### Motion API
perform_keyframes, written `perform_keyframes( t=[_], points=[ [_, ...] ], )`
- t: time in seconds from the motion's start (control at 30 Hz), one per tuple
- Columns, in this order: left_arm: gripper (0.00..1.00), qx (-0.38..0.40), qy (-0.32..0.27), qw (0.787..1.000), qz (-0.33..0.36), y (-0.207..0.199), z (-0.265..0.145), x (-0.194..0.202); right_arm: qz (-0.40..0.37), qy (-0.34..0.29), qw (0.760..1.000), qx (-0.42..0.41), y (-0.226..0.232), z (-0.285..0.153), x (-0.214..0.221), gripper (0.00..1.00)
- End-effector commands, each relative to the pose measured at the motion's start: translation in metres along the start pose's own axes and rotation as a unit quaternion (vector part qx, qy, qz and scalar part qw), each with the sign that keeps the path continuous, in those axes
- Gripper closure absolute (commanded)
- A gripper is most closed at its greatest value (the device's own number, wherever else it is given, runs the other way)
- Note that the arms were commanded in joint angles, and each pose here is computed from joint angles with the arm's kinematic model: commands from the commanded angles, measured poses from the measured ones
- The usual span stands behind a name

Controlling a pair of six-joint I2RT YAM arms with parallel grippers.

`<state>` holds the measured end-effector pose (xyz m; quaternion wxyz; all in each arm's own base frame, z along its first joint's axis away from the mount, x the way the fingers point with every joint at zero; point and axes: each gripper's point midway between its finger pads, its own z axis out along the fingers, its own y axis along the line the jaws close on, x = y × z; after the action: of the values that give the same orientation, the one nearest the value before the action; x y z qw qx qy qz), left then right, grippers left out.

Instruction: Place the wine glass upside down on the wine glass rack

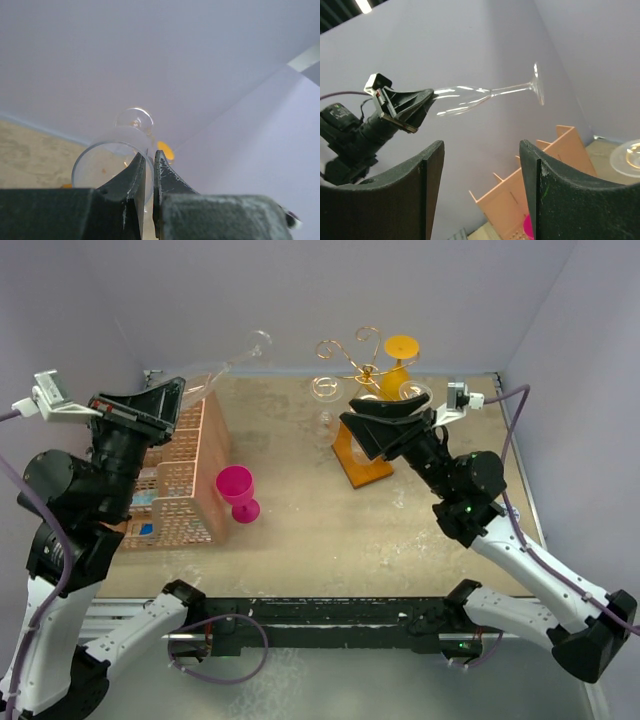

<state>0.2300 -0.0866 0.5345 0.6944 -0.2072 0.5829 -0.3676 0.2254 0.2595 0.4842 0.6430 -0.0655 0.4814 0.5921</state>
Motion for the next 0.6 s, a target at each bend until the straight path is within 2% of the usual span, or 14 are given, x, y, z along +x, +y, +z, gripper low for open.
perform_keyframes(
  t=[0.0,0.23,0.57],
  points=[
    [1.0,0.139,-0.036,0.987,-0.072,-0.057,-0.015,-0.026,0.021,-0.061,0.993,-0.103,0.055,0.008,-0.038,0.36],
    [1.0,0.233,-0.037,0.964,-0.123,-0.086,-0.034,-0.03,0.106,-0.112,0.983,-0.098,0.066,0.027,-0.046,0.34],
    [1.0,0.29,-0.03,0.942,-0.168,-0.104,-0.038,-0.028,0.24,-0.165,0.954,-0.071,0.06,0.064,-0.059,0.37]
  ],
)
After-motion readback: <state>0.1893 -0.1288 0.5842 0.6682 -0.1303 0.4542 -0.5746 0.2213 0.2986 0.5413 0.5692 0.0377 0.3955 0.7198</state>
